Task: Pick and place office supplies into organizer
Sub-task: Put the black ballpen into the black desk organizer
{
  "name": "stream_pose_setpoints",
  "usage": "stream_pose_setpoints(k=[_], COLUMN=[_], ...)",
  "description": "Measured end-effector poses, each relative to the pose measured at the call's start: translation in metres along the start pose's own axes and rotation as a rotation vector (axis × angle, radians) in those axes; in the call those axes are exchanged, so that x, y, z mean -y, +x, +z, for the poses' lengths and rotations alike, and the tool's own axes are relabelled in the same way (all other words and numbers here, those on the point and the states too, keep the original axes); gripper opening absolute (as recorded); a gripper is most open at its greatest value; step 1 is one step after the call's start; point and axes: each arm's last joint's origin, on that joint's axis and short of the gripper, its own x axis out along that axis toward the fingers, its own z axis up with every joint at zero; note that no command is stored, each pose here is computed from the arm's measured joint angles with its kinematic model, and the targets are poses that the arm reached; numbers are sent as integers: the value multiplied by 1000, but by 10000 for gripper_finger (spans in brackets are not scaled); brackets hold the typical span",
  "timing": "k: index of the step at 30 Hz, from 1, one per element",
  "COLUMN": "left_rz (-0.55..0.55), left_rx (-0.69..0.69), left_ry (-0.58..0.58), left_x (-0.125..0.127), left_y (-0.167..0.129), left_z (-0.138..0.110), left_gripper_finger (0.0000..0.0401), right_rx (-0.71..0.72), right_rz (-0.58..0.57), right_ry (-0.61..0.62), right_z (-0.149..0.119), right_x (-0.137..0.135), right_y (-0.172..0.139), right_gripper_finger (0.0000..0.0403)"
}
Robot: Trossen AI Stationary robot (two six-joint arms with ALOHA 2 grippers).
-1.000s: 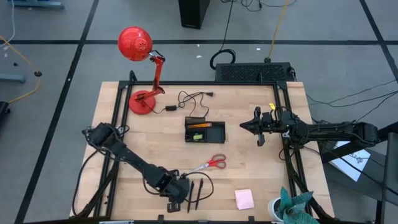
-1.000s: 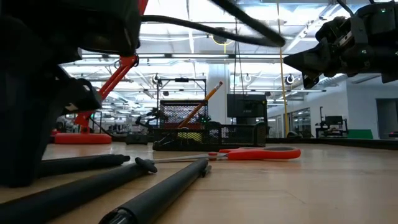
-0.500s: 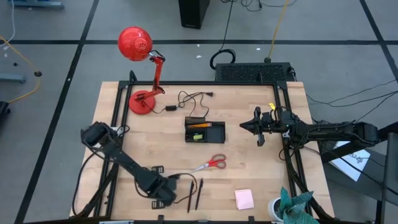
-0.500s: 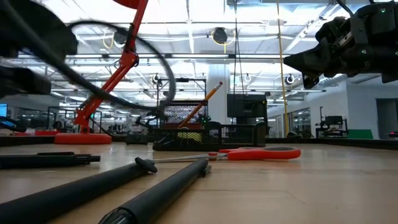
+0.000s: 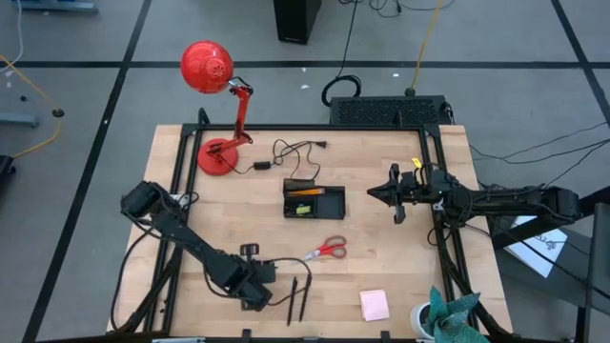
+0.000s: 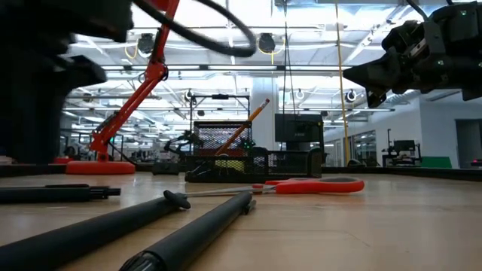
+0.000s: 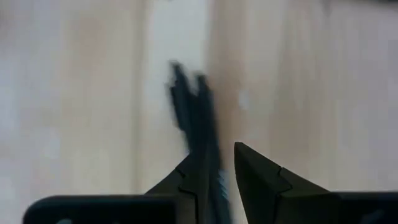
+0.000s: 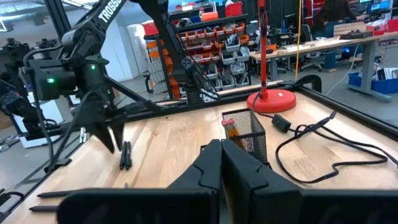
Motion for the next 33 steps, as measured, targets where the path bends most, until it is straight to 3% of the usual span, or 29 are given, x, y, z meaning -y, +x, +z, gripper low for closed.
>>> stream_pose_setpoints(k=[3,10,20,33], left_rz=[68,61,17,8], left_rx=[6,-5,-87,-80], left_ry=[-2,-14,-45,-95], left_x=[-10,-24,-20,-21], left_y=[1,5,12,36], left_z=[4,15,-1,-29], left_gripper_finger=[90,128,169,143], right_rx=[-5,-5,-21,-21], right_rz=[-1,-1,-4,-5], right_ry=[1,1,5,5], right_z=[-1,-1,-2,-2], right_x=[0,0,0,0], right_y=[0,0,0,0], right_gripper_finger=[4,4,4,4])
